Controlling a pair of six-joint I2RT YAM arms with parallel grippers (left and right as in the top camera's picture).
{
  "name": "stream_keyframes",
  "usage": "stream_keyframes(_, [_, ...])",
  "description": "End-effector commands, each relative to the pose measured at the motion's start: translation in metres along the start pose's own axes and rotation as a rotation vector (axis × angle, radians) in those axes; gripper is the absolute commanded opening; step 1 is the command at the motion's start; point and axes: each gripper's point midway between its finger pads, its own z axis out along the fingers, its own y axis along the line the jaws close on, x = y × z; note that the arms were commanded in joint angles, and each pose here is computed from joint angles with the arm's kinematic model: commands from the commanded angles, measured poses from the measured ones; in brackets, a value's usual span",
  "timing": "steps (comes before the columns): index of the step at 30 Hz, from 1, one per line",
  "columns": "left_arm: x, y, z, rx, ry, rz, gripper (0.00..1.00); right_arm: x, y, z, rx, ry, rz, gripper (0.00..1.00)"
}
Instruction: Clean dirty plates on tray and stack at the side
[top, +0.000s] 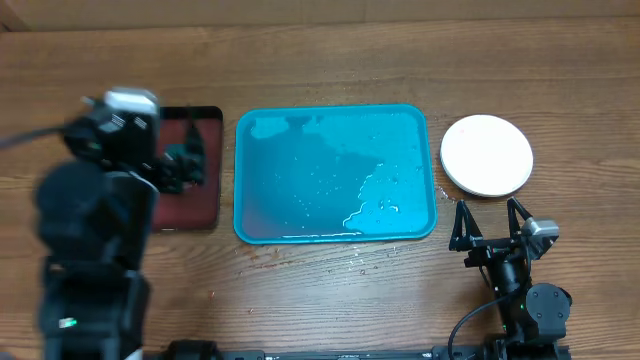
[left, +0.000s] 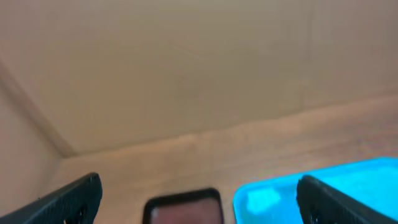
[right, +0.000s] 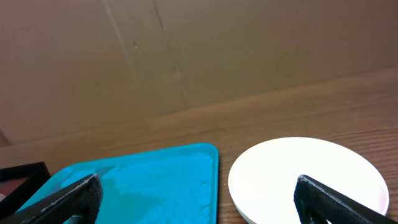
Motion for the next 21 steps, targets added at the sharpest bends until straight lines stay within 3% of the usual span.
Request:
stream_keyframes(1, [0.044, -0.026, -0.001, 0.084, -0.081, 0.067, 1.0, 0.003, 0.002, 0.0, -0.014, 0.001, 0.003, 1.0])
stream_keyframes(12, [0.15, -0.046, -0.011, 0.058, -0.226, 0.077, 1.0, 0.003, 0.002, 0.0, -0.015, 0.001, 0.002, 1.0])
stream_keyframes(21, [0.192, -0.057, -0.013, 0.058, -0.309, 0.081, 1.0, 0.003, 0.002, 0.0, -0.014, 0.001, 0.002, 1.0])
